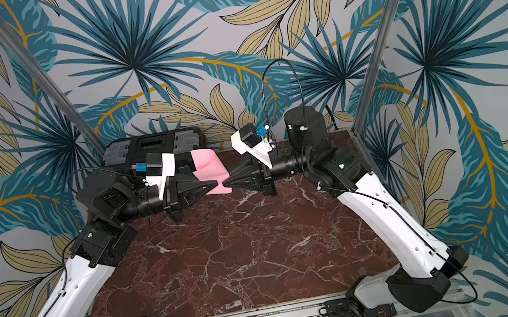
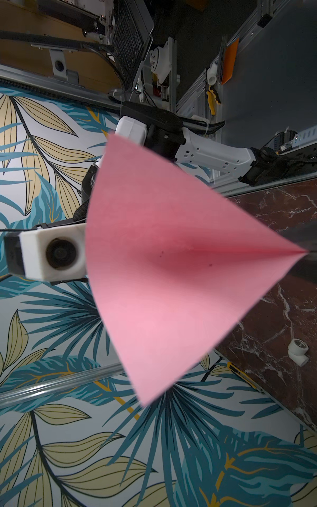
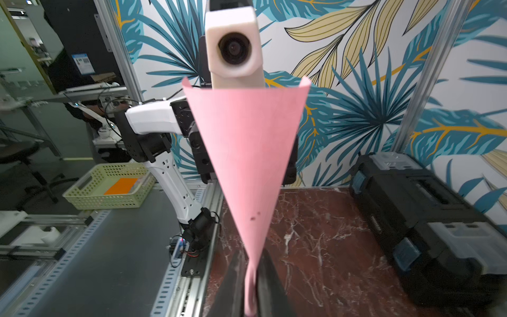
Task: Fold the square paper along the opposite sides
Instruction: Smooth out the paper.
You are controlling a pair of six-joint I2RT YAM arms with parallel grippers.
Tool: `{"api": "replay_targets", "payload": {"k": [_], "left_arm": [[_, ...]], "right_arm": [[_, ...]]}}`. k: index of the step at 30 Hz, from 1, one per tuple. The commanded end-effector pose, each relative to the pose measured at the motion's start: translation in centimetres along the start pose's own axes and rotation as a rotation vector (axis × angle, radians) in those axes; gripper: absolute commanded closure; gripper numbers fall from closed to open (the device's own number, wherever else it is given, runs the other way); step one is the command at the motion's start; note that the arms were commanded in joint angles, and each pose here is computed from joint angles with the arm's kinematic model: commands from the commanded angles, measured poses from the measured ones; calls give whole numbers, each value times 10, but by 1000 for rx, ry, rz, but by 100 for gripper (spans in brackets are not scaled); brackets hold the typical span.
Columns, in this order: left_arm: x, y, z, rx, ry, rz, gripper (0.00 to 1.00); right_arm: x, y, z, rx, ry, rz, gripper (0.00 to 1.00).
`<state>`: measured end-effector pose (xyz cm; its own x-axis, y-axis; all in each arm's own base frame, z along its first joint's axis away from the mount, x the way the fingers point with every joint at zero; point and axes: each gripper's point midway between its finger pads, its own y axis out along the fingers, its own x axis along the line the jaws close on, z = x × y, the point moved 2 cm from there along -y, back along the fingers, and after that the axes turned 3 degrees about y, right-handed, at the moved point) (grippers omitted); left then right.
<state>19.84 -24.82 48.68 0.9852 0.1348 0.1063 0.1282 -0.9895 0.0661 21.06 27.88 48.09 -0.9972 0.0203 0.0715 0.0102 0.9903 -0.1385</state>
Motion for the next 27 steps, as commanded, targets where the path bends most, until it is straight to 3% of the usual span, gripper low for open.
{"api": "replay_targets", "payload": {"k": [1, 3, 6, 11, 13, 15, 16, 17, 21, 22, 24, 27], "left_arm": [[0, -3, -9, -31, 29, -19, 100], [0, -4, -10, -36, 32, -20, 100], [-1, -3, -11, -37, 30, -16, 100], [0, -4, -10, -29, 30, -23, 100], [0, -4, -10, -27, 32, -27, 100], [0, -4, -10, -26, 31, -26, 100], [0, -4, -11, -28, 33, -25, 100], [0, -4, -11, -28, 32, -25, 100], [-1, -4, -10, -25, 29, -19, 100], [-1, -4, -10, -24, 28, -18, 100], [0, -3, -7, -21, 23, -18, 100], [2, -2, -2, -10, 14, -21, 100]], "right_arm": [[2, 3, 9, 14, 25, -21, 78], [1, 4, 13, 19, 31, -22, 78], [-2, 5, 14, 23, 34, -11, 100], [-1, 4, 13, 20, 28, -6, 100], [0, 4, 15, 22, 27, -8, 81], [0, 3, 17, 25, 26, -2, 77], [0, 4, 18, 25, 27, -2, 84], [-1, 4, 18, 25, 27, 6, 100], [-1, 3, 13, 15, 16, 17, 100], [-1, 2, 11, 12, 13, 21, 98], [0, 0, 6, 3, -1, 23, 81], [2, -2, -2, -10, -19, 21, 68]]}}
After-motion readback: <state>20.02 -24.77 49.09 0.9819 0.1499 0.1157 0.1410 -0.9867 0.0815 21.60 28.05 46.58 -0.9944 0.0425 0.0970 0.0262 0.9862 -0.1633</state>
